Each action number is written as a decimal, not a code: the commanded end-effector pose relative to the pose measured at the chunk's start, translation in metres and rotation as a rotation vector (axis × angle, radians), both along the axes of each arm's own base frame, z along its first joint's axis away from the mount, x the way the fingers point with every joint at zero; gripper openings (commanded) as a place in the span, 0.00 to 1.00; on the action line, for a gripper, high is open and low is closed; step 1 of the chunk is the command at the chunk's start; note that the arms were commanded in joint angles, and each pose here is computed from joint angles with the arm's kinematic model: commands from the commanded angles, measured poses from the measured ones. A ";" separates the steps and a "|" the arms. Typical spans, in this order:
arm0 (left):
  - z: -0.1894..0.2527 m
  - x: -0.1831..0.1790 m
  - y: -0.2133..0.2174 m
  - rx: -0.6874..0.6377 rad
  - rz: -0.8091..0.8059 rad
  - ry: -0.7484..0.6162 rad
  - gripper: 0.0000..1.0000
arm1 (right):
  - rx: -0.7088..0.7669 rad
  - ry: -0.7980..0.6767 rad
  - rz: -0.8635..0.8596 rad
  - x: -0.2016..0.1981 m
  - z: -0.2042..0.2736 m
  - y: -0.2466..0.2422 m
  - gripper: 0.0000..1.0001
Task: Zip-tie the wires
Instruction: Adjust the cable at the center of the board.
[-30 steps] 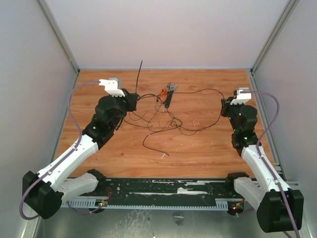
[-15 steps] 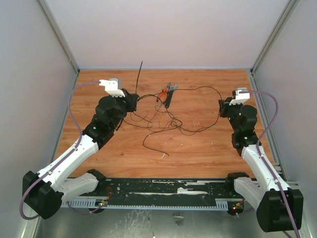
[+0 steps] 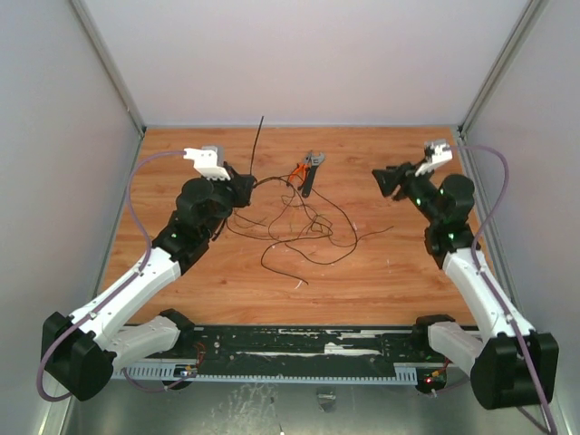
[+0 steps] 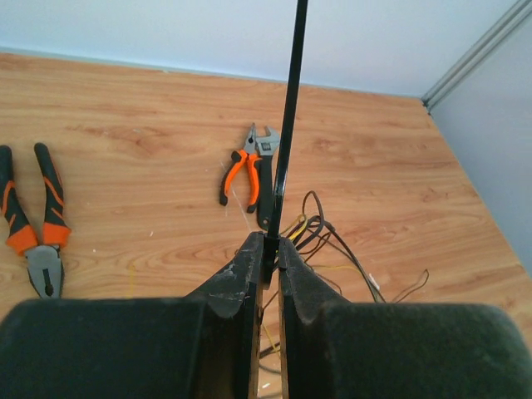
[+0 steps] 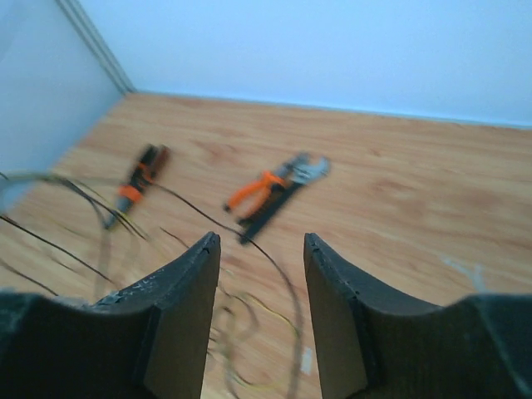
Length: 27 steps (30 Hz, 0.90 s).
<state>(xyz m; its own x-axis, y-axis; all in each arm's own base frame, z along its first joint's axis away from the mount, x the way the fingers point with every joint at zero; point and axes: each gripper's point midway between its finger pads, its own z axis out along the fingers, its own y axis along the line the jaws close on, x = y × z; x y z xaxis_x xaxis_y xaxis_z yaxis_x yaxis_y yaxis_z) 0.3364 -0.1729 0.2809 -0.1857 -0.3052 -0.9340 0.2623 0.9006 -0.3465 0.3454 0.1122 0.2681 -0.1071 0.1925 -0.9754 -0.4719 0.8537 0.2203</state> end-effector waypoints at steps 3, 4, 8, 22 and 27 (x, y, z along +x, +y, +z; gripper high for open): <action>0.008 -0.001 -0.003 -0.031 -0.031 -0.036 0.00 | 0.256 0.186 0.210 0.005 0.053 0.090 0.46; 0.007 -0.001 -0.004 -0.031 -0.036 -0.034 0.00 | 0.246 0.181 0.224 0.005 0.057 0.106 0.48; 0.007 -0.003 -0.004 -0.034 -0.041 -0.041 0.00 | 0.338 0.213 0.282 0.000 0.070 0.158 0.50; -0.002 -0.005 -0.008 -0.049 -0.065 -0.038 0.00 | 0.413 0.297 0.489 -0.003 0.063 0.274 0.54; -0.002 -0.006 -0.010 -0.056 -0.072 -0.036 0.00 | 0.390 0.301 0.518 -0.005 0.061 0.294 0.53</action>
